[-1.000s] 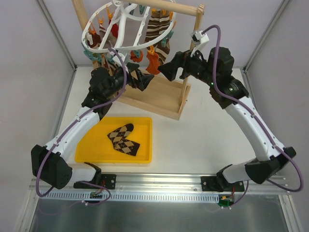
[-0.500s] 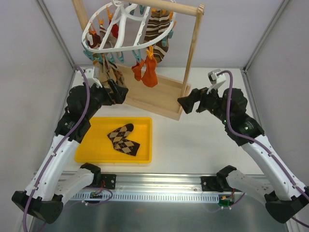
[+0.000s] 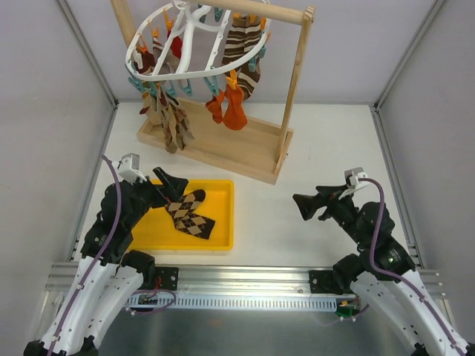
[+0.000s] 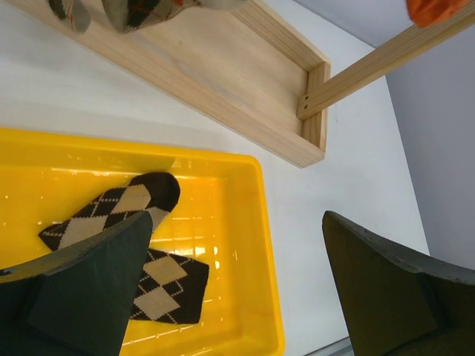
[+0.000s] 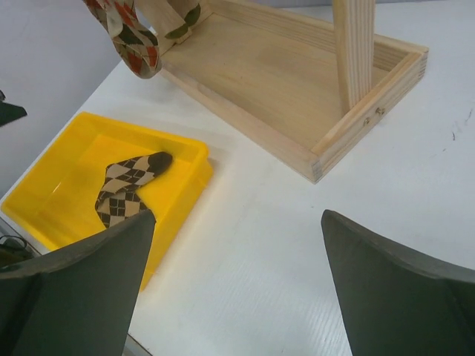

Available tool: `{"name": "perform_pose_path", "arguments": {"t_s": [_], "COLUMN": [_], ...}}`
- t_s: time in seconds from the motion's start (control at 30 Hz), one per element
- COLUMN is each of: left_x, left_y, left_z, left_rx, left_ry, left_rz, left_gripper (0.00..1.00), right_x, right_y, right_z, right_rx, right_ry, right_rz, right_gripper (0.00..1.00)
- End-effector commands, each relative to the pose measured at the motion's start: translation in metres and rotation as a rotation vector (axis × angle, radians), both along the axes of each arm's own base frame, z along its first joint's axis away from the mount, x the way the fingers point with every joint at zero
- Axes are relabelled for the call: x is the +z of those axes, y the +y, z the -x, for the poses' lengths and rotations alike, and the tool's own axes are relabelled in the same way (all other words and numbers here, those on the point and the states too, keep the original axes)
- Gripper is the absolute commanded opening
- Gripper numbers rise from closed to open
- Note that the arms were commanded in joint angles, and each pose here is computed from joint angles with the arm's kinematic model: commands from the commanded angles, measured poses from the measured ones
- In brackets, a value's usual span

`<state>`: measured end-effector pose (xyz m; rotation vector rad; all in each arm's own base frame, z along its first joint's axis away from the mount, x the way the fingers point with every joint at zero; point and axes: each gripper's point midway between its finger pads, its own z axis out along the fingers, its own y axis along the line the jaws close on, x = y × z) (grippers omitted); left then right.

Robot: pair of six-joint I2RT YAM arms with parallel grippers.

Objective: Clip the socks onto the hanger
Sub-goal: Reset both arms

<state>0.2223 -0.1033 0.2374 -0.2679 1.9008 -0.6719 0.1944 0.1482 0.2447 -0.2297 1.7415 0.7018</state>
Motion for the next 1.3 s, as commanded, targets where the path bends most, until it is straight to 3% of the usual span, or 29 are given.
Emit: {"name": "perform_pose_path", "arguments": {"t_s": [0.0, 1.27], "left_x": [-0.021, -0.052], "left_y": [-0.002, 0.012], "left_z": [0.006, 0.013], "left_rx": [0.017, 0.119], "left_ry": [0.051, 0.060], "left_rz": [0.071, 0.130], "left_gripper": [0.99, 0.99], "right_x": [0.006, -0.002], "right_y": [-0.015, -0.029], "right_z": [0.003, 0.013], "right_rx": [-0.082, -0.118], "right_ry": [-0.036, -0.048], "right_rz": [-0.080, -0.077], "right_gripper": [1.00, 1.00]}}
